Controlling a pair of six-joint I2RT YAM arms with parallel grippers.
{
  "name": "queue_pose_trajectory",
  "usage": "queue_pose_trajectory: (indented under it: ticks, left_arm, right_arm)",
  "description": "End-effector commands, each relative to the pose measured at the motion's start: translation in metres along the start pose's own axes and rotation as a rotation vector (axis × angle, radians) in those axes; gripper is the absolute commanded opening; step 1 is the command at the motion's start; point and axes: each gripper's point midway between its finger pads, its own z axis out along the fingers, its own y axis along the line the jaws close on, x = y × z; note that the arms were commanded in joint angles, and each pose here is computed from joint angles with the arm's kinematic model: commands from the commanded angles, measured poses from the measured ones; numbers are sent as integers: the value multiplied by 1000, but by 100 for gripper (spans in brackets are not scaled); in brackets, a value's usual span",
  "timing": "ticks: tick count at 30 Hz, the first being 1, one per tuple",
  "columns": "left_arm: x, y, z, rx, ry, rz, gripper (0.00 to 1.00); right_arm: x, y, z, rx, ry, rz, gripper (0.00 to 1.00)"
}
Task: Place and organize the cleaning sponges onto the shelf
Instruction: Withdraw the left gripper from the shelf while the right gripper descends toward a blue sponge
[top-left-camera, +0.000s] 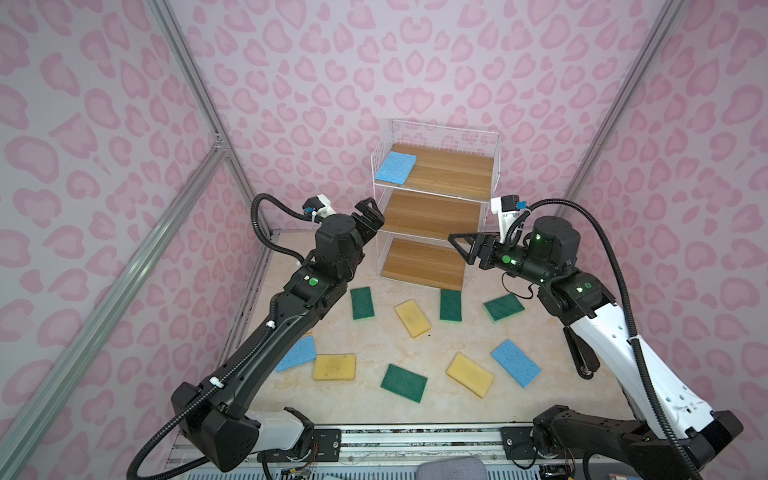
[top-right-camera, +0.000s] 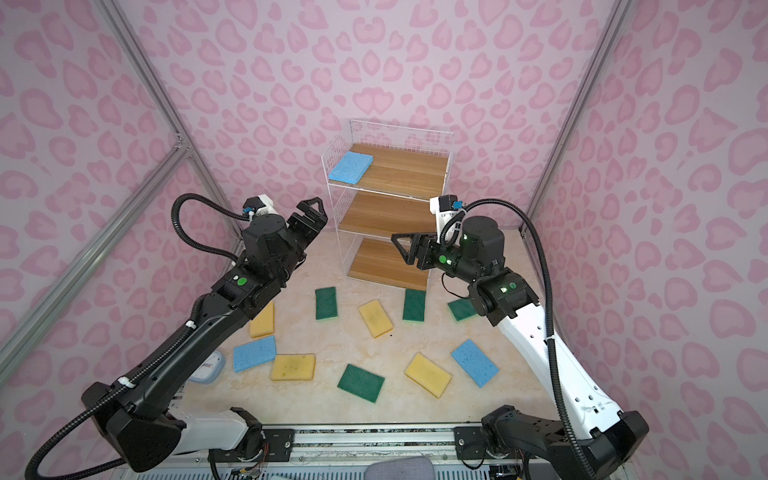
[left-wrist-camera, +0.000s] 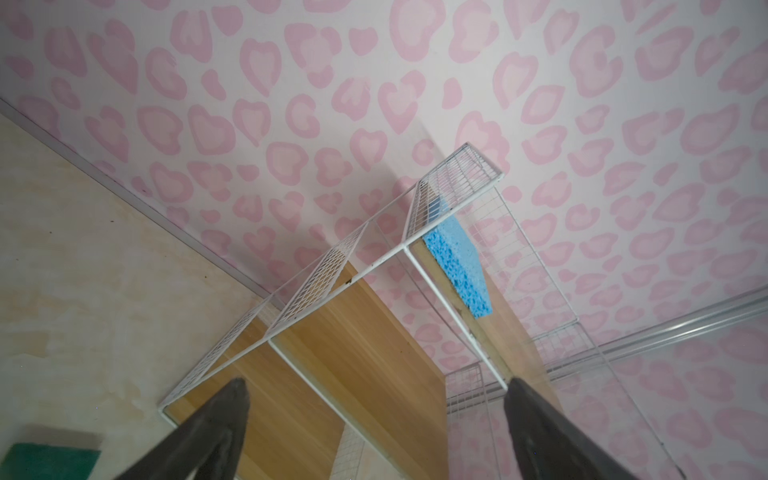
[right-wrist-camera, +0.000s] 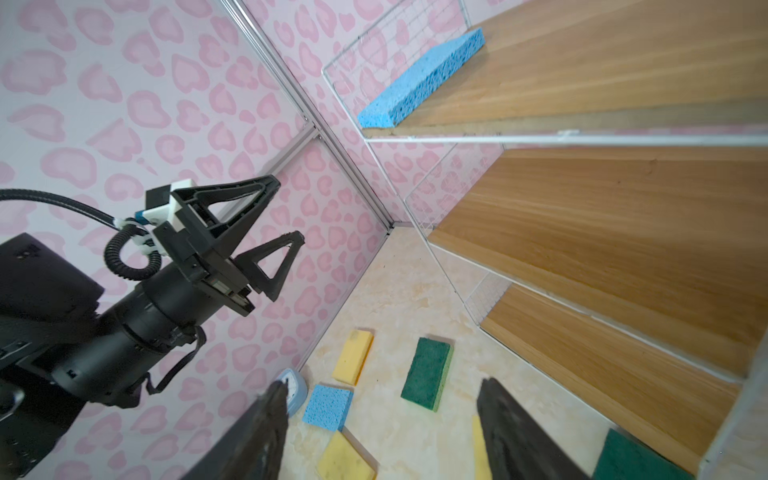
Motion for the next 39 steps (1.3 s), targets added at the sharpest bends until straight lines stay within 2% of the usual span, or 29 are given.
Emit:
queue_pose_trajectory:
  ticks: [1, 6, 11, 14, 20, 25, 39]
  left_arm:
    - [15, 12, -17, 23, 71, 175, 97]
    - [50, 43, -34, 13, 208, 291, 99]
    - [105, 85, -39, -8, 372, 335, 96]
    - [128, 109, -42, -30, 426, 344, 94]
    - [149, 131, -47, -48, 469, 363, 93]
    - [167, 152, -48, -103, 499, 427, 93]
    - [225, 206, -40, -229, 621, 493, 94]
  right_arm:
    - [21, -11, 2, 61, 50, -26, 73]
    - [57, -29, -1, 125, 95, 22, 72]
    - [106, -63, -12, 263, 160, 67, 69]
    - [133, -90, -26, 386, 188, 85, 69]
    - [180, -143, -53, 593, 234, 125, 70]
    - [214, -195, -80, 750, 246, 246, 71]
    - [267, -262, -119, 903, 228, 470, 75]
